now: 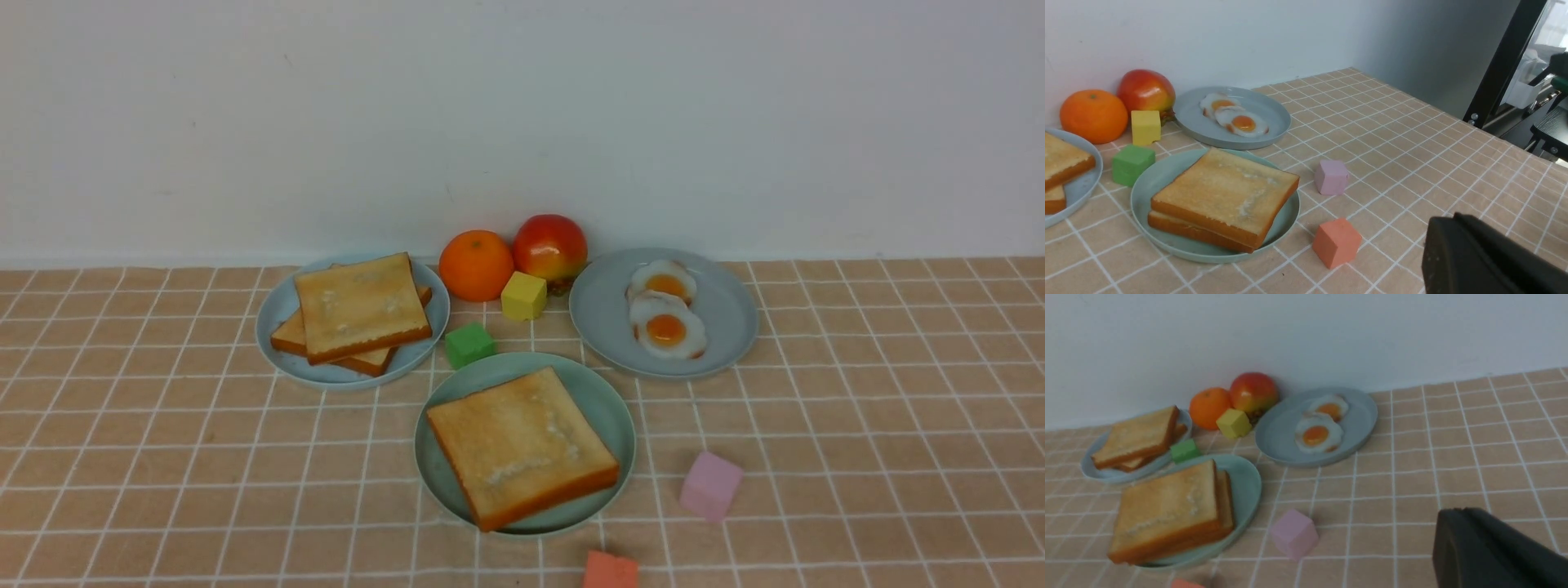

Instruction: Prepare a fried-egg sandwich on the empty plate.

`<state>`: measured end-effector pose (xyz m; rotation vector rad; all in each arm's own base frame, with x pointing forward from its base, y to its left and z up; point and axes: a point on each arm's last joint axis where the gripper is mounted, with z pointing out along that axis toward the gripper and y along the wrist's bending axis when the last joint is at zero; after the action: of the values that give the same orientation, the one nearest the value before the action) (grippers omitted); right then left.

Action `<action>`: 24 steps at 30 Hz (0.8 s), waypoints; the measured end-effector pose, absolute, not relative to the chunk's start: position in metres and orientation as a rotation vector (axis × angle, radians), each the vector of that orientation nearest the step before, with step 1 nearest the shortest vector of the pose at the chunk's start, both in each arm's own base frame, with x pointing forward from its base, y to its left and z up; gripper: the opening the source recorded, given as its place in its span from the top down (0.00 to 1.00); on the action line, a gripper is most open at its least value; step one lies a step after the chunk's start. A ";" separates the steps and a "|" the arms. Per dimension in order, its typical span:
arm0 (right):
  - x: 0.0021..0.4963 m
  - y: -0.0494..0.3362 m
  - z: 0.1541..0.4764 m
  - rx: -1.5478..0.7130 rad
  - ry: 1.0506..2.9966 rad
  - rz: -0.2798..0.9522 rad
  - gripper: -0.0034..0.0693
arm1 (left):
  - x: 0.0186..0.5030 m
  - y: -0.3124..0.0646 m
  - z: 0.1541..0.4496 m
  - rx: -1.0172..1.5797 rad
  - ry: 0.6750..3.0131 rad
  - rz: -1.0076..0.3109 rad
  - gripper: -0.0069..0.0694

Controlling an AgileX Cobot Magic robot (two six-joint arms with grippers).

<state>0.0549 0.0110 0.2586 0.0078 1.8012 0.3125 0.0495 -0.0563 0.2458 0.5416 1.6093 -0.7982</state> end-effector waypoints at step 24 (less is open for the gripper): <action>0.052 0.005 0.174 0.021 1.869 0.077 0.97 | 0.049 -0.056 0.243 0.547 1.636 -0.791 0.93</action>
<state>0.0522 0.0046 0.1744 0.0213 1.8694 0.0765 0.0495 -0.0562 0.2432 0.5474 1.6355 -0.7907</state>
